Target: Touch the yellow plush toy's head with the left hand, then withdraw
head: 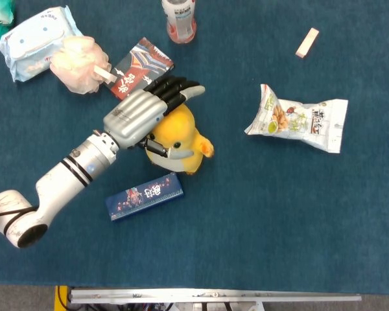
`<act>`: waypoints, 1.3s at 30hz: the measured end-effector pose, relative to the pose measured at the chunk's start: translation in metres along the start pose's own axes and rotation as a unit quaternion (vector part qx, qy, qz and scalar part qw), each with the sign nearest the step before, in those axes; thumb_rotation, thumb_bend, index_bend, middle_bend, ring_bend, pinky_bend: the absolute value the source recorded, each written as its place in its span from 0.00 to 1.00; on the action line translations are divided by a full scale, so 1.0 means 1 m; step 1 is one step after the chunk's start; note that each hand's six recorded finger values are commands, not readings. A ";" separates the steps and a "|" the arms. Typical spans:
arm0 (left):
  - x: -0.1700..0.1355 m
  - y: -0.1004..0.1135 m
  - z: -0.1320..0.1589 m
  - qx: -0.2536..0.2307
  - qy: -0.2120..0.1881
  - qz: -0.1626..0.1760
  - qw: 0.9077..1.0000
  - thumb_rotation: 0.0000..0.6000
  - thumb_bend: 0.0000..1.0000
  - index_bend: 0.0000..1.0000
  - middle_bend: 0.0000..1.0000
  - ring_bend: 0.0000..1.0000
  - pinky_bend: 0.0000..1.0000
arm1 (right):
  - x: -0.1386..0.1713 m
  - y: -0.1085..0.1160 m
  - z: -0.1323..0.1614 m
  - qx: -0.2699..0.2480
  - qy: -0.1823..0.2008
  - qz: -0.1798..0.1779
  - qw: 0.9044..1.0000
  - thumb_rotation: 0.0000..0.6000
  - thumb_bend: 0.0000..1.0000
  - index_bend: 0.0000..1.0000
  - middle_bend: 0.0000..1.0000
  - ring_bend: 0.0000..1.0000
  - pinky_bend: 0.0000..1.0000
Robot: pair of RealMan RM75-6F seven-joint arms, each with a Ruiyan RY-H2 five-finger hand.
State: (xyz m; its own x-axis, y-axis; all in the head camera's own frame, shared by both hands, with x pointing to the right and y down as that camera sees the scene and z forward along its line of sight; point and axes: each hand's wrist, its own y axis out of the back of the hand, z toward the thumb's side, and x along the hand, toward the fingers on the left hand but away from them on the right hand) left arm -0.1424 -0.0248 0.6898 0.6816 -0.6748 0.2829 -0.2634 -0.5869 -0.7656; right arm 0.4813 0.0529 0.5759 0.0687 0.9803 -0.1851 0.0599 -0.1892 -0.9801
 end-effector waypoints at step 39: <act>-0.005 0.007 0.009 0.017 -0.008 0.018 1.000 0.32 0.06 0.07 0.09 0.05 0.04 | 0.003 0.000 -0.006 -0.003 -0.006 -0.003 1.000 1.00 0.31 0.14 0.22 0.13 0.18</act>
State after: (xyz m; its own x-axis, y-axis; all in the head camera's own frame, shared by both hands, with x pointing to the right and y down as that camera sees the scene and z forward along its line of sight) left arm -0.1418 -0.0212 0.6782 0.6828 -0.6877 0.2466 -0.2638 -0.5469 -0.7946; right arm 0.4874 0.0550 0.5755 0.0568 0.9820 -0.1803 0.0661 -0.1839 -0.9807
